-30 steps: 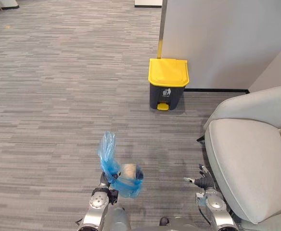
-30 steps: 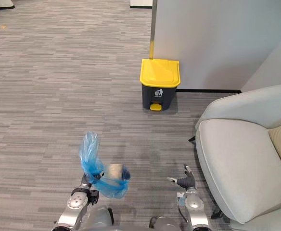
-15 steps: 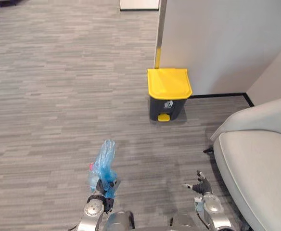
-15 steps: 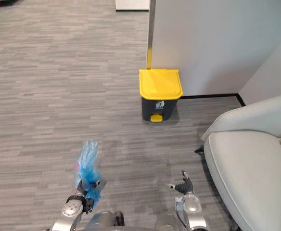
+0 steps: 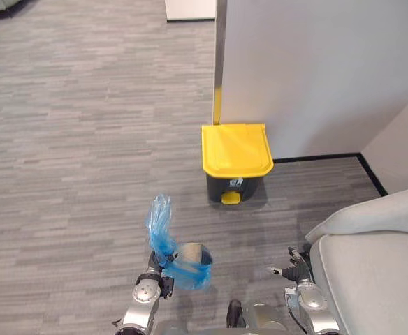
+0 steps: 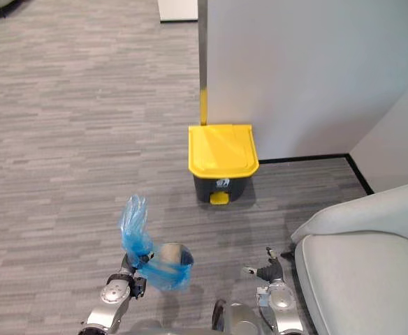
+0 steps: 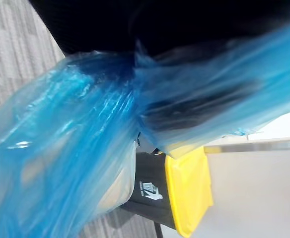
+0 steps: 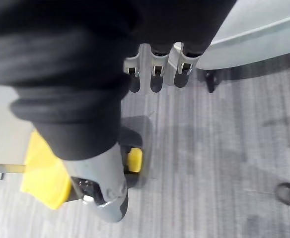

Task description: Gather rubbish on tea table into small bin, then transfer packed bag to large trash can.

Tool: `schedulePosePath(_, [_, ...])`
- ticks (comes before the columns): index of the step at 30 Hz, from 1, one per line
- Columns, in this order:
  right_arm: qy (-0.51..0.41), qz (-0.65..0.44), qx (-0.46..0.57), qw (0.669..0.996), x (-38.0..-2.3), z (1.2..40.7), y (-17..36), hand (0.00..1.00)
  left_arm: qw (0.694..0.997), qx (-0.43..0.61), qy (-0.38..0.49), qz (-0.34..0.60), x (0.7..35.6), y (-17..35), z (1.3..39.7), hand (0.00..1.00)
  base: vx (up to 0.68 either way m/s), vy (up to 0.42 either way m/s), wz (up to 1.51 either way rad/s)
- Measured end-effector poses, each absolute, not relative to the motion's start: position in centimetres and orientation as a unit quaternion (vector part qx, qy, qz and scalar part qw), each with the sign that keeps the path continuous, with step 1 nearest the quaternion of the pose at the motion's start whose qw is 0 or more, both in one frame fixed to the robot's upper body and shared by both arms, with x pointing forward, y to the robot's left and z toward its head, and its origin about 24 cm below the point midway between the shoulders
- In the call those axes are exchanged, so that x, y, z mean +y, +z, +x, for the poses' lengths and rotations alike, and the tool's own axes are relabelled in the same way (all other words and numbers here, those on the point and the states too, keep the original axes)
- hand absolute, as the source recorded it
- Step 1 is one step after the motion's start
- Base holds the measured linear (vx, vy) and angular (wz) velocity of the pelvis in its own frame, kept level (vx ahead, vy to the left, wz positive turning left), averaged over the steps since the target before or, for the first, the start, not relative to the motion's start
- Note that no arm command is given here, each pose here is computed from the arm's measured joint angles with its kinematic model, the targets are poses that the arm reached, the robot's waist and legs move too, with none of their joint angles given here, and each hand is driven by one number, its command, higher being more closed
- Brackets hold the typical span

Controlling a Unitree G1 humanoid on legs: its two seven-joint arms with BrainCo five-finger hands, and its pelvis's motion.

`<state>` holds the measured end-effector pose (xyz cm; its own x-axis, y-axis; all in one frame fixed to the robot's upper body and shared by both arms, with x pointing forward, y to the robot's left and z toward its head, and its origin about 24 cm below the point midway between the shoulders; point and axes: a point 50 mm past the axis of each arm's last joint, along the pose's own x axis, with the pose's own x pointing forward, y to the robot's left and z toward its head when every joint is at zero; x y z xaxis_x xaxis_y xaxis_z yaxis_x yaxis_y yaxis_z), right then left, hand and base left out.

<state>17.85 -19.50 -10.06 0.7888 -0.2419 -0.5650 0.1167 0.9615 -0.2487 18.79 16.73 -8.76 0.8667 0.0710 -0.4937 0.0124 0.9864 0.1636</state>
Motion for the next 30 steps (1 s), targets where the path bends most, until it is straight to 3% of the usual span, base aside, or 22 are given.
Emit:
schedulePosePath(16, [-0.094,-0.081,0.306,0.944,-18.7,18.7,-9.9,0.0,0.954,0.281,0.021,0.101,18.1,-9.4,17.5,1.0,0.31,0.194,-0.41])
schedulePosePath(24, [-0.087,-0.086,0.327,0.937,-18.5,17.3,-10.7,0.0,0.954,0.279,0.033,0.105,18.4,-9.4,17.7,1.0,0.23,-0.118,0.04])
schedulePosePath(30, [-0.102,-0.1,0.34,0.93,-20.0,16.9,-11.0,0.0,0.955,0.284,0.025,0.078,16.6,-9.8,17.9,1.0,0.14,-0.124,0.15])
